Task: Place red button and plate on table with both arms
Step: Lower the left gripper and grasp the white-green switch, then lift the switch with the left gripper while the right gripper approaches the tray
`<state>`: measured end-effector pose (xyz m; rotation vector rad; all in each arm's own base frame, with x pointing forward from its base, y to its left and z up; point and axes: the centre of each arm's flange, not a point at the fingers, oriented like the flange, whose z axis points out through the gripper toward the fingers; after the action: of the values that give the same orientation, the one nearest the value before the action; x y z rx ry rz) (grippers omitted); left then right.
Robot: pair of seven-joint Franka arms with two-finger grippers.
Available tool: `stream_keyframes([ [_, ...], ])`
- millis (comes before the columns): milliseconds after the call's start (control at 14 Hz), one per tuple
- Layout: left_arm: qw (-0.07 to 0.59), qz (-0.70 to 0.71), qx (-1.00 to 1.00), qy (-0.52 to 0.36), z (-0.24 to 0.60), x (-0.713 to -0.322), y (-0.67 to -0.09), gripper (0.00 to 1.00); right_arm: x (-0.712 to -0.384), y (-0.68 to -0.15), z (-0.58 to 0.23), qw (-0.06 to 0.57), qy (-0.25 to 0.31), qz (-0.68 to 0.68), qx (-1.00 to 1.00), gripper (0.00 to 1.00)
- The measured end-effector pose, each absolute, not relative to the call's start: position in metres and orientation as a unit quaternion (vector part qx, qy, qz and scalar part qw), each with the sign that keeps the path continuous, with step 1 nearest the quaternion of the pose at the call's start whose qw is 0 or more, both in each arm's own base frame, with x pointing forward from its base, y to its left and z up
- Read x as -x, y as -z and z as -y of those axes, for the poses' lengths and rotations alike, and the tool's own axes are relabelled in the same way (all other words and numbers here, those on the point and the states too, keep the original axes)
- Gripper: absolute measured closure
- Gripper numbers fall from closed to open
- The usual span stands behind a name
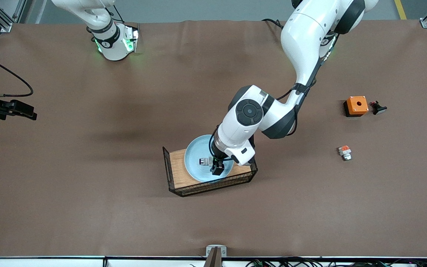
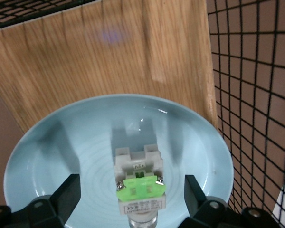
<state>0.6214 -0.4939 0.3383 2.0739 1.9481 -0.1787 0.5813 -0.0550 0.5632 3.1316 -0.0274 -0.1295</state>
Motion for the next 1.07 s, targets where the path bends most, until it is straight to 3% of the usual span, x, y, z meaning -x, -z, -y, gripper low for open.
stream_keyframes([
  [143, 0.145, -0.676, -0.72, 0.062, 0.494, -0.622, -0.338, 0.07, -0.581, -0.565, 0.055, 0.004, 0.04, 0.009, -0.999, 0.0],
  [214, 0.146, -0.676, -0.72, 0.062, 0.494, -0.622, -0.339, 0.13, -0.581, -0.566, 0.055, 0.004, 0.04, 0.009, -0.999, 0.0],
  [500, 0.147, -0.676, -0.72, 0.061, 0.494, -0.622, -0.34, 0.57, -0.579, -0.568, 0.054, 0.003, 0.048, 0.009, -0.999, 0.0],
  [857, 0.149, -0.676, -0.719, 0.061, 0.49, -0.626, -0.355, 0.58, -0.579, -0.567, 0.047, -0.002, 0.054, 0.011, -0.998, 0.0],
  [1071, 0.15, -0.664, -0.73, 0.057, 0.47, -0.63, -0.419, 0.58, -0.579, -0.563, 0.03, -0.03, 0.064, 0.045, -0.996, 0.0],
])
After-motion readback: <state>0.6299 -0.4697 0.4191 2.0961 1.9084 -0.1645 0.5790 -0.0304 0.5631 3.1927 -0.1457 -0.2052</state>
